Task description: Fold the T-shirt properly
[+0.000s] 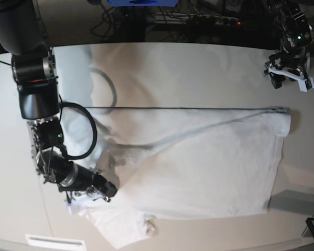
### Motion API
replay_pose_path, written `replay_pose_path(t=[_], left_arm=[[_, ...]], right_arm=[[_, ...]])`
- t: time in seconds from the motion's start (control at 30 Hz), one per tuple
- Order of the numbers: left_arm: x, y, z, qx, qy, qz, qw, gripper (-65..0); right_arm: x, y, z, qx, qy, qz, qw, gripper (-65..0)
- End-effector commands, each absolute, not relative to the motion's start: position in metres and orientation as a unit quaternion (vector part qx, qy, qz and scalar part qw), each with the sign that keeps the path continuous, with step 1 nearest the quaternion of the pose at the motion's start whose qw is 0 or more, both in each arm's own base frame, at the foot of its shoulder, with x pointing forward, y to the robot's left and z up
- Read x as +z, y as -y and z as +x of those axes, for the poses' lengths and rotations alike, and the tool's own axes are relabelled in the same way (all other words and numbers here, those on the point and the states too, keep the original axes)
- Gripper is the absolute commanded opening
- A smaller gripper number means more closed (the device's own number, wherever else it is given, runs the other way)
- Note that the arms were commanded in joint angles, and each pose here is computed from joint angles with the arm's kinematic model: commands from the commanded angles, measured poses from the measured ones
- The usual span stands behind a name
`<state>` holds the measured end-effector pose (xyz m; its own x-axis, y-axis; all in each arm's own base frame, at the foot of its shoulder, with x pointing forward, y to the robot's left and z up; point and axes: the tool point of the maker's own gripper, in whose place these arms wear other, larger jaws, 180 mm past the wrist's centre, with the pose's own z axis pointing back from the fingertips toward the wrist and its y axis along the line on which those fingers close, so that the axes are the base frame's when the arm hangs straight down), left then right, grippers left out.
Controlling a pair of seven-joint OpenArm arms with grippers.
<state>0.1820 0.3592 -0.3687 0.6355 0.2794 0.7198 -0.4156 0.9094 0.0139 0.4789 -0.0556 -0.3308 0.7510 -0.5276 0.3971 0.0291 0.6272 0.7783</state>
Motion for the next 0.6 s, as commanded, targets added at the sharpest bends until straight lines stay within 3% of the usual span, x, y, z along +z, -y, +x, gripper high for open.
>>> replay_pose_path(t=[0.0, 0.33, 0.57], left_arm=[[-0.356, -0.364, 0.188, 0.184, 0.399, 0.099, 0.893, -27.9], [-0.360, -0.365, 0.179, 0.184, 0.389, 0.101, 0.897, -27.9], [-0.361, -0.363, 0.179, 0.183, 0.389, 0.100, 0.897, -27.9]], right_arm=[[-0.294, 0.056, 0.502, -0.151, 0.356, 0.416, 0.823, -64.7], [-0.323, 0.074, 0.510, -0.197, 0.360, 0.397, 0.821, -62.8], [-0.321, 0.068, 0.504, -0.181, 0.340, 0.407, 0.828, -36.9]])
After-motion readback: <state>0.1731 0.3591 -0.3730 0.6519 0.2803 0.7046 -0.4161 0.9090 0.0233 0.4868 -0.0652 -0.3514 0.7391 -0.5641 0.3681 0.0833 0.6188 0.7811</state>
